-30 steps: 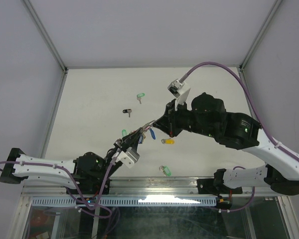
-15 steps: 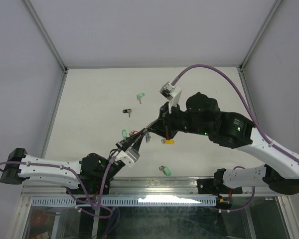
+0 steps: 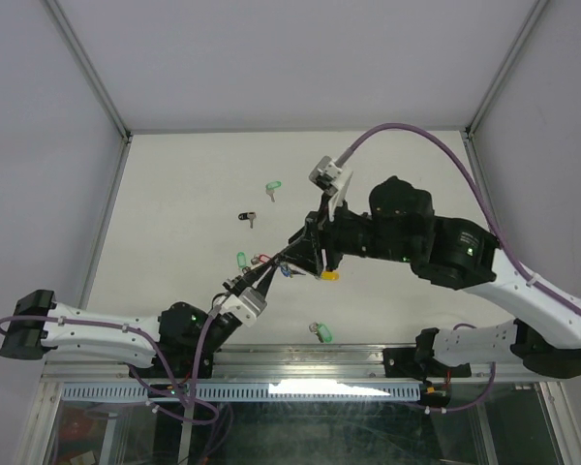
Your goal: Put the keys on the keyring
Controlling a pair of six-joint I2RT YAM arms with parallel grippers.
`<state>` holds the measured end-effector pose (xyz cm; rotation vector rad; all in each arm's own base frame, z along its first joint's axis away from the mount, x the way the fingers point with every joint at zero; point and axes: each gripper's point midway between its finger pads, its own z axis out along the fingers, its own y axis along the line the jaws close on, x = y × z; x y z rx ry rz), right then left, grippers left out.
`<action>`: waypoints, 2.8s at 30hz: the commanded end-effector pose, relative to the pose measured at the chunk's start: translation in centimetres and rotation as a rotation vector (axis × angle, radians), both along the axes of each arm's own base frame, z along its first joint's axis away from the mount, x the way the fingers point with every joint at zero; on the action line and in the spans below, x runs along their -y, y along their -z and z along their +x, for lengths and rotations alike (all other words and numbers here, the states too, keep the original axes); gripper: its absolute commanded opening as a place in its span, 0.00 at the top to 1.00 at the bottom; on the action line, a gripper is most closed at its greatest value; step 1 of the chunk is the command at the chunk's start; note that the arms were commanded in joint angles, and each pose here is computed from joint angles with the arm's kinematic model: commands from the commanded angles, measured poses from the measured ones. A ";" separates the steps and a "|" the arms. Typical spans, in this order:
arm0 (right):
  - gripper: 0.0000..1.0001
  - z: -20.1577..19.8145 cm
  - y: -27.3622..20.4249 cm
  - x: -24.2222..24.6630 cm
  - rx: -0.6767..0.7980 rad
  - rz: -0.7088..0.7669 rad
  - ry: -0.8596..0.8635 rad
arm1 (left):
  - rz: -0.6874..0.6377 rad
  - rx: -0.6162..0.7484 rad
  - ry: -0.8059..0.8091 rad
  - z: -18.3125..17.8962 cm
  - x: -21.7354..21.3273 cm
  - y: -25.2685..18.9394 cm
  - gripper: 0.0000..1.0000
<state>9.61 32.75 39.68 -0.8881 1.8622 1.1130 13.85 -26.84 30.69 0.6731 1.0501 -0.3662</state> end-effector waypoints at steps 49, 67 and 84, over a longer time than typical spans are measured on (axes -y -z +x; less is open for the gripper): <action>1.00 7.1 -0.1 3.8 0.961 0.189 0.223 | -0.272 -0.002 0.151 -1.8 -1.5 -8.1 0.80; 1.00 8.6 -0.6 6.2 1.042 -0.041 0.242 | -0.204 -0.036 0.111 -1.2 -2.1 -8.0 0.56; 1.00 5.9 0.4 4.3 0.970 0.039 0.069 | -0.155 -0.010 0.081 -0.8 0.3 -7.4 0.60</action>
